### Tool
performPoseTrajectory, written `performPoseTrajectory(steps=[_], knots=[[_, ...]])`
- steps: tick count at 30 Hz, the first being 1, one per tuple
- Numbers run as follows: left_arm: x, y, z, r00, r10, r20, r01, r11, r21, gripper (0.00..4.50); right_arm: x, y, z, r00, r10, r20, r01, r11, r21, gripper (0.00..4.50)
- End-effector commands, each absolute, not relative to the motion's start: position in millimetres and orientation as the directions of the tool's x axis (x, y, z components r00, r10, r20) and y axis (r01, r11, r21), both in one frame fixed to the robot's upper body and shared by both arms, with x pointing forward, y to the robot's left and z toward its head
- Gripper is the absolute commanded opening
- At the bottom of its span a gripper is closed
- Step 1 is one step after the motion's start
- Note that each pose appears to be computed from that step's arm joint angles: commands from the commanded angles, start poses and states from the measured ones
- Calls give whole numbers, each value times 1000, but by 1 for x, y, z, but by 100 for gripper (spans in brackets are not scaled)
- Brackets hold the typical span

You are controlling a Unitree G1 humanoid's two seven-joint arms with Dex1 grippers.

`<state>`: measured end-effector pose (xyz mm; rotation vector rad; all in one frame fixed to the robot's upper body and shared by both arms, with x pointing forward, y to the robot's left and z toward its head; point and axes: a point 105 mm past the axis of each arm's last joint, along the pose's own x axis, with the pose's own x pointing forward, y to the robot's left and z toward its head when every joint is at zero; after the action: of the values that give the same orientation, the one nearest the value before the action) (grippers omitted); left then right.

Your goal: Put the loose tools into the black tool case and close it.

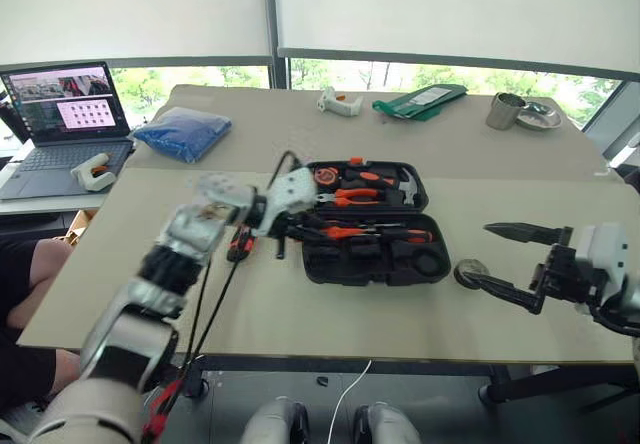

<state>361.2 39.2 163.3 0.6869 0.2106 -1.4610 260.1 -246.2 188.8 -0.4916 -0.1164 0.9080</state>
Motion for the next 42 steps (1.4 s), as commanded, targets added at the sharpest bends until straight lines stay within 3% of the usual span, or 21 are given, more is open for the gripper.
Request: performPoseTrajectory(steps=[1,6,12,30,42], knots=[[373,26,168,165,-819,-550,938,-42,344,46,253,-246,199,631,772,-80,-692,513,-509,450],[386,21,161,229,-774,-591,919,-28,393,46,246,-241,195,639,766,-72,-689,528,-497,450],[384,26,149,203,-725,-658,930,-68,362,46,242,-240,191,645,761,-67,-687,539,-487,450],[385,11,141,206,-706,-678,932,-69,355,46,240,-237,183,646,761,-52,-692,556,-460,450],[391,30,119,233,-610,-758,938,-64,340,46,239,-233,182,650,759,-36,-686,566,-456,450]])
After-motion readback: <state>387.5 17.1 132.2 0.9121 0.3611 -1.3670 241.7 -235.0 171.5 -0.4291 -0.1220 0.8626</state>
